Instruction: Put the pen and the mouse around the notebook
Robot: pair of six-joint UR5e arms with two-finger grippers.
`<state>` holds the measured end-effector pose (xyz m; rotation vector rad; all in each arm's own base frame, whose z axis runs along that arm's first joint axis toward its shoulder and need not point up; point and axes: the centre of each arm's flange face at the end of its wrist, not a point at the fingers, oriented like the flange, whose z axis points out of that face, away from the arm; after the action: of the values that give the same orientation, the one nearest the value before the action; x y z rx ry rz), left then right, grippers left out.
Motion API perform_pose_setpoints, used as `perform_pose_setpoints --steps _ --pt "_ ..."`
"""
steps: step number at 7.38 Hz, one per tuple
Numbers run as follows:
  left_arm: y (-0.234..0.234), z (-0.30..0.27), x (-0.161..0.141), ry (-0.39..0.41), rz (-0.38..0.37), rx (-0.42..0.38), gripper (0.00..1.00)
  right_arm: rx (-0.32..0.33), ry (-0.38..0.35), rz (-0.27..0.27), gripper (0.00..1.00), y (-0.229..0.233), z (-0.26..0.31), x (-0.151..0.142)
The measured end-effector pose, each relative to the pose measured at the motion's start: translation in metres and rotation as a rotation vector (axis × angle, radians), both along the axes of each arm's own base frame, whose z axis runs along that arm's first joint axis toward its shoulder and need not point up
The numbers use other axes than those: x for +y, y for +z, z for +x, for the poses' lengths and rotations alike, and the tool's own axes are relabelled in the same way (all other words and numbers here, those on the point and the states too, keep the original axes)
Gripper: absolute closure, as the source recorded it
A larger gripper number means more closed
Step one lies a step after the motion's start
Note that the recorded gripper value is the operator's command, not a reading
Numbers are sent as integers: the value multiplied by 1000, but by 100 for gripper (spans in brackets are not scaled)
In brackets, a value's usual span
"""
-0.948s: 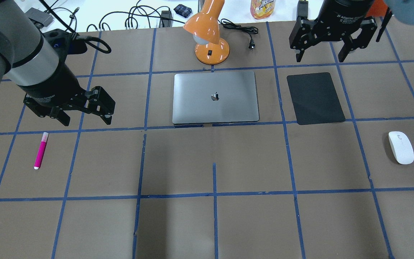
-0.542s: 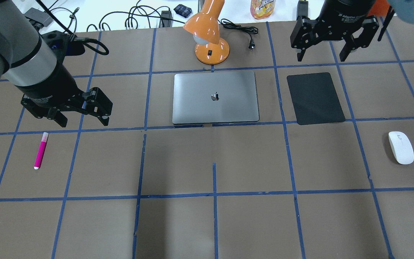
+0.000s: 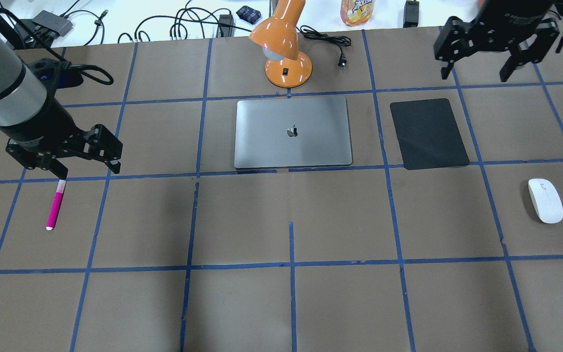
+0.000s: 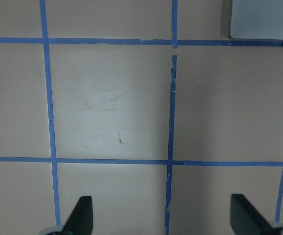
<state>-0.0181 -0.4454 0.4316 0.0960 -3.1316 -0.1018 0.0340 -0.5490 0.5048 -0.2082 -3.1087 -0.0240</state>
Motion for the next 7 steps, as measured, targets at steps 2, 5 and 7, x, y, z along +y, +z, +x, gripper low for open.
perform_pose_setpoints --steps 2,5,7 --pt "-38 70 -5 -31 -34 -3 0 -16 100 38 0 -12 -89 3" --pt "-82 154 -2 -2 -55 -13 0 -30 115 124 0 -53 -171 24" --pt "-112 181 -12 -21 -66 -19 0 -14 78 156 0 -92 -202 35"
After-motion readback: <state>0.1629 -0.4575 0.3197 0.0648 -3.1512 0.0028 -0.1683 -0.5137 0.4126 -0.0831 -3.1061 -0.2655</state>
